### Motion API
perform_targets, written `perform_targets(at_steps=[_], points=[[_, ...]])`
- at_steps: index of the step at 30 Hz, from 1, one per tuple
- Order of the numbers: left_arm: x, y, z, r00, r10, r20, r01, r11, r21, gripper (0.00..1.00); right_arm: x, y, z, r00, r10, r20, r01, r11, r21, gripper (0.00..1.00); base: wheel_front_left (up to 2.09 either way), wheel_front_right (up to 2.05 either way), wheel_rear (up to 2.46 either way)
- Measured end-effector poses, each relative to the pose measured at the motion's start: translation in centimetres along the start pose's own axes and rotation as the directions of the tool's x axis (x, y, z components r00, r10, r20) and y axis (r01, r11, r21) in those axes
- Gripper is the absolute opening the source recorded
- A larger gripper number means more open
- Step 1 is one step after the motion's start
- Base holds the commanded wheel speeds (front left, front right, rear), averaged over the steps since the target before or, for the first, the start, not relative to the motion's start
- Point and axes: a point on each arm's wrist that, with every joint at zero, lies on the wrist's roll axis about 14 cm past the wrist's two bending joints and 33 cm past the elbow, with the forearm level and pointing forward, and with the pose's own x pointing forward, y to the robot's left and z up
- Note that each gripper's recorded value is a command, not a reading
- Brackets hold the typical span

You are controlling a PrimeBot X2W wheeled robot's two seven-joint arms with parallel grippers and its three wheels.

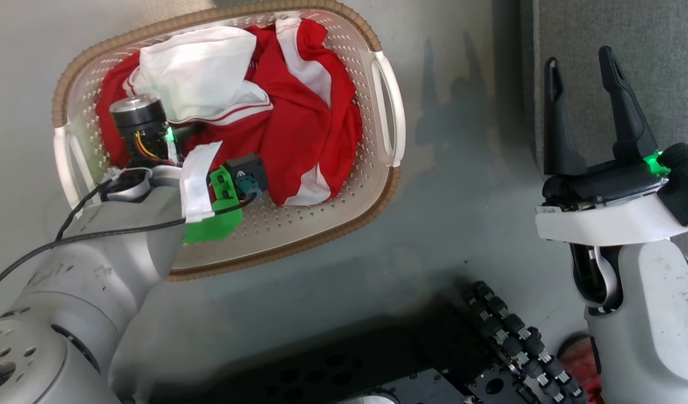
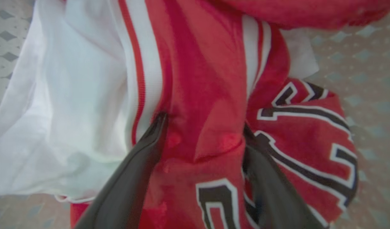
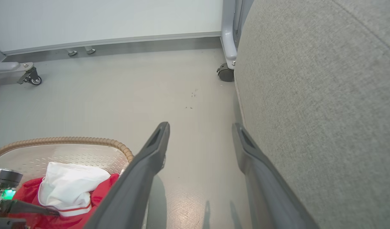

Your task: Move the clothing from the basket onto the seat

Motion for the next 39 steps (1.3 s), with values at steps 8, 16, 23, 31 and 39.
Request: perform_targets(at_steps=[8, 16, 23, 31, 39], points=[[1.2, -0.8, -0.6, 0.999, -0.027, -0.039, 0.026, 1.0, -0.014, 0.0, -0.2, -0.5, -0.9, 1.0, -0.012, -0.023, 0.012, 1.0, -0.007, 1.0, 0.0, 0.0, 0.0], [0.6, -0.8, 0.2, 1.0, -0.02, -0.02, 0.02, 1.0, -0.014, 0.0, 0.0, -0.2, -0.2, 1.0, -0.005, -0.006, 0.005, 1.0, 0.002, 1.0, 0.0, 0.0, 0.0], [-1.7, 0.8, 3.4, 0.994, 0.044, 0.103, -0.032, 0.992, -0.118, 0.0, 0.1, 0.4, 2.2, 0.999, 0.008, 0.053, -0.008, 1.0, 0.008, 1.0, 0.0, 0.0, 0.0], [-6.2, 1.5, 7.0, 0.956, 0.169, 0.24, -0.111, 0.965, -0.238, 0.0, -1.3, 1.5, 5.6, 0.993, 0.03, 0.115, -0.031, 0.999, 0.009, 1.0, 0.0, 0.0, 0.0], [-11.3, 1.0, 10.4, 0.903, 0.291, 0.317, -0.181, 0.925, -0.334, 0.0, -4.2, 2.6, 8.2, 0.988, 0.051, 0.148, -0.054, 0.998, 0.018, 1.0, 0.0, 0.0, 0.0]])
